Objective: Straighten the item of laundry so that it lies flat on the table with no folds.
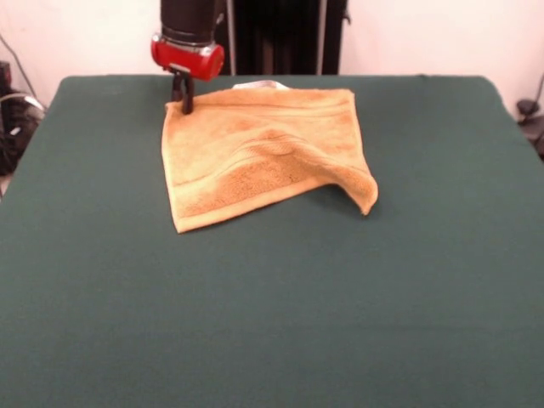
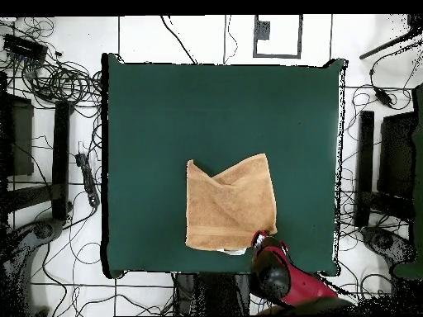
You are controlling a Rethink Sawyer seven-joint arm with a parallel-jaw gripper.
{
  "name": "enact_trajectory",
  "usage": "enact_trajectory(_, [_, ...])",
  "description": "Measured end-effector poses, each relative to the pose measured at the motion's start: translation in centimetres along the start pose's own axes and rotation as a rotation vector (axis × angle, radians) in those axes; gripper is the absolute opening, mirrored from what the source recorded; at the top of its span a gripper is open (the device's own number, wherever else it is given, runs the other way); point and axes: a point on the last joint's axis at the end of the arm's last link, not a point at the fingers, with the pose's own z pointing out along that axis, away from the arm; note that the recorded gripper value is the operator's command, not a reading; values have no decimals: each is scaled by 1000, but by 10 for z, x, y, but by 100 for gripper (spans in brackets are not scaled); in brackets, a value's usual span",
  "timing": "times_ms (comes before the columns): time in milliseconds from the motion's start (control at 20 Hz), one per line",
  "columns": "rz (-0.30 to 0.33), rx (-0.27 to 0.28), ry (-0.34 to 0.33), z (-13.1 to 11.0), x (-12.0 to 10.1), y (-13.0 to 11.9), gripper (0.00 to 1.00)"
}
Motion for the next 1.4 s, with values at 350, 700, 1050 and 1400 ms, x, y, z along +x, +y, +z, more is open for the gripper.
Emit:
enact_trajectory(350, [1, 18, -17, 0, 3, -13, 100])
enact_trajectory(700, [-4, 16, -22, 0, 3, -12, 100])
enact_trajectory(1050, [-12, 18, -10, -5, 0, -10, 100])
enact_trajectory(1400, [-32, 17, 86, -31, -13, -1, 100])
